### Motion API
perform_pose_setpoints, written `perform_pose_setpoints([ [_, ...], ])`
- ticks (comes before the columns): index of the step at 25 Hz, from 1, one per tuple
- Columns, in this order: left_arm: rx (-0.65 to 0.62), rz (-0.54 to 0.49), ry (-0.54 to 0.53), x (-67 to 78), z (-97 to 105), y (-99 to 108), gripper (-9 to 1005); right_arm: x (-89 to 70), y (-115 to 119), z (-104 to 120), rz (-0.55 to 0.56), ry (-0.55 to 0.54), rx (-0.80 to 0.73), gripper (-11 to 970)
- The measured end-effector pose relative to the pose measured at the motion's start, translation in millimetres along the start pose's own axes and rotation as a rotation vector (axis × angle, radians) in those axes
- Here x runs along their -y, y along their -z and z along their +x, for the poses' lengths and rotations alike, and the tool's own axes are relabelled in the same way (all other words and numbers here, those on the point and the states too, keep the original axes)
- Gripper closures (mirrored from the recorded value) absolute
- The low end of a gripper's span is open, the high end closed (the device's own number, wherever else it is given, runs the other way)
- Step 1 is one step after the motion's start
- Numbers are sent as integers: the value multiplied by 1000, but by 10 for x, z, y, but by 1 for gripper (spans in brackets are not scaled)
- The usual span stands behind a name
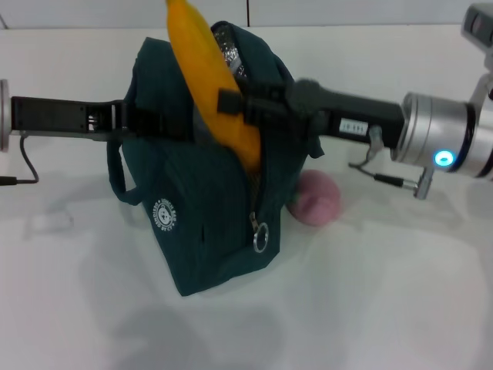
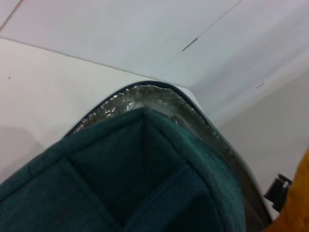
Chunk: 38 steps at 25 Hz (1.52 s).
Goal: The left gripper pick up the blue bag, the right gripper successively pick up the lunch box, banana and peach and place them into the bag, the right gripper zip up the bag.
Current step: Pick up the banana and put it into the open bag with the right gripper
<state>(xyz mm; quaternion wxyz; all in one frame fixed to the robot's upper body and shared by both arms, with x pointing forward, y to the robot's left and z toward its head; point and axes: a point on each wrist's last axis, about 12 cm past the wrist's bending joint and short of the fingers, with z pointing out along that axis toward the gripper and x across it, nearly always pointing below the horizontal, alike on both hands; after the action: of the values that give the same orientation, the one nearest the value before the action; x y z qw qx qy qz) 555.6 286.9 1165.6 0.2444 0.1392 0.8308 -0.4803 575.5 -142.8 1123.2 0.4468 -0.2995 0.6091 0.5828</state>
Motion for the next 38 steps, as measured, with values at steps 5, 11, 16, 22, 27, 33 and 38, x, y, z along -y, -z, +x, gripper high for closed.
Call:
perform_pose_setpoints([
  [5, 5, -6, -1, -5, -12, 4, 962, -15, 16, 56, 0, -15, -9, 553],
  [11, 6, -8, -1, -9, -12, 12, 962, -15, 28, 54, 8, -18, 8, 550],
  [16, 6, -10, 1, -14, -12, 22, 962, -36, 14, -12, -20, -7, 30, 544],
  [22, 6, -13, 4, -19, -7, 31, 962, -90, 60, -205, -85, 15, 121, 537],
  [27, 5, -12, 0, -13, -19, 28, 962, -98, 66, -257, -97, 23, 145, 531],
  [33, 6, -12, 0, -13, -22, 28, 962, -89, 35, -215, -88, 16, 124, 524],
  [38, 7, -12, -4, -11, -28, 25, 961, -63, 15, -88, -52, 6, 65, 518],
])
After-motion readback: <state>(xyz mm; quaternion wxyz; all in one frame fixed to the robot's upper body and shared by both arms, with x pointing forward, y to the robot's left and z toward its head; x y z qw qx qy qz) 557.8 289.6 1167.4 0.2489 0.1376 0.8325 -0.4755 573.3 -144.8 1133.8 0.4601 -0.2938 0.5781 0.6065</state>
